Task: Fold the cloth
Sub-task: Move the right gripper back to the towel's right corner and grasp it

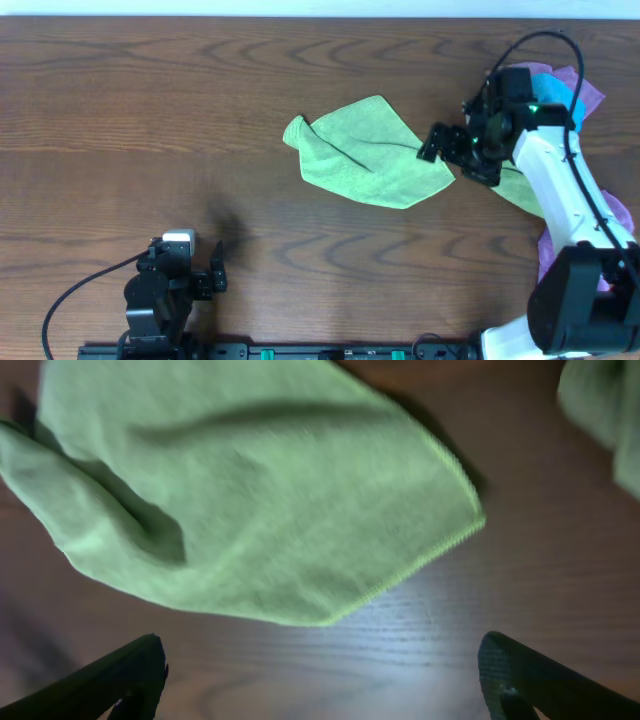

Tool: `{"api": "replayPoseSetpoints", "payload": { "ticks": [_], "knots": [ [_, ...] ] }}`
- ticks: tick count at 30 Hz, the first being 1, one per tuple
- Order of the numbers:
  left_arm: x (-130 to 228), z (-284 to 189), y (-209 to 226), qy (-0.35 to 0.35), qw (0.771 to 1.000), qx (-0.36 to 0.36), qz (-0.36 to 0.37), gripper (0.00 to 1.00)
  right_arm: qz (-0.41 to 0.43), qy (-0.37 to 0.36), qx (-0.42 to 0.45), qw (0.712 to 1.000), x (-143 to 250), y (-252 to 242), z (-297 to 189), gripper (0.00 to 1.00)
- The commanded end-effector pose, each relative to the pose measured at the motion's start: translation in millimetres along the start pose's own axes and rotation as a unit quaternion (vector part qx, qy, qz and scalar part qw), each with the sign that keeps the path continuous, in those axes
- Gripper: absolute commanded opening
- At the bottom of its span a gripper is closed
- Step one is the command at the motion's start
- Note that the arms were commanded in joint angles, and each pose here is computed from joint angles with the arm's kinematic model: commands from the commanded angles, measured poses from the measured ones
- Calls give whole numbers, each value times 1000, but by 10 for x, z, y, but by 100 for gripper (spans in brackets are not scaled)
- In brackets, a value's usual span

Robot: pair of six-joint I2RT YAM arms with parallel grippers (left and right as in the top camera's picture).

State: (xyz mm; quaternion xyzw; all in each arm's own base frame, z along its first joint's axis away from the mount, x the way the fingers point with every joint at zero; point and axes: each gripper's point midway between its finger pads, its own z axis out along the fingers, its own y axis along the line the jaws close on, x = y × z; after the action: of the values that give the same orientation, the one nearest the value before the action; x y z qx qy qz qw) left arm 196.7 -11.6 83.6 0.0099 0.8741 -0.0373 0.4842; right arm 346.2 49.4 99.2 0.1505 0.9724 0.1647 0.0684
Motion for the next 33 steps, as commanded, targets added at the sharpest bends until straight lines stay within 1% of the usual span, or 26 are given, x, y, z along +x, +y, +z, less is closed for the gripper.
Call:
{"api": "replayPoseSetpoints", "payload": {
  "ticks": [1, 7, 15, 16, 19, 28, 33],
  "knots": [
    [15, 8, -1, 0, 1000, 0, 8, 95, 14, 19, -15, 1000, 121, -59, 134, 99],
    [15, 8, -1, 0, 1000, 0, 8, 95, 31, 13, -10, 999, 212, -286, 410, 99],
    [15, 8, -1, 0, 1000, 0, 8, 95, 56, -21, -5, 998, 130, -503, 548, 99],
    [15, 8, -1, 0, 1000, 0, 8, 95, 56, -26, -7, 998, 106, -511, 556, 98],
    [15, 8, -1, 0, 1000, 0, 8, 95, 55, -45, -13, 997, 34, -509, 586, 91],
    [15, 8, -1, 0, 1000, 0, 8, 95, 62, -70, -12, 996, -97, -519, 611, 89],
    [15, 8, -1, 0, 1000, 0, 8, 95, 66, -72, -13, 995, -123, -526, 647, 87]
  ]
}}
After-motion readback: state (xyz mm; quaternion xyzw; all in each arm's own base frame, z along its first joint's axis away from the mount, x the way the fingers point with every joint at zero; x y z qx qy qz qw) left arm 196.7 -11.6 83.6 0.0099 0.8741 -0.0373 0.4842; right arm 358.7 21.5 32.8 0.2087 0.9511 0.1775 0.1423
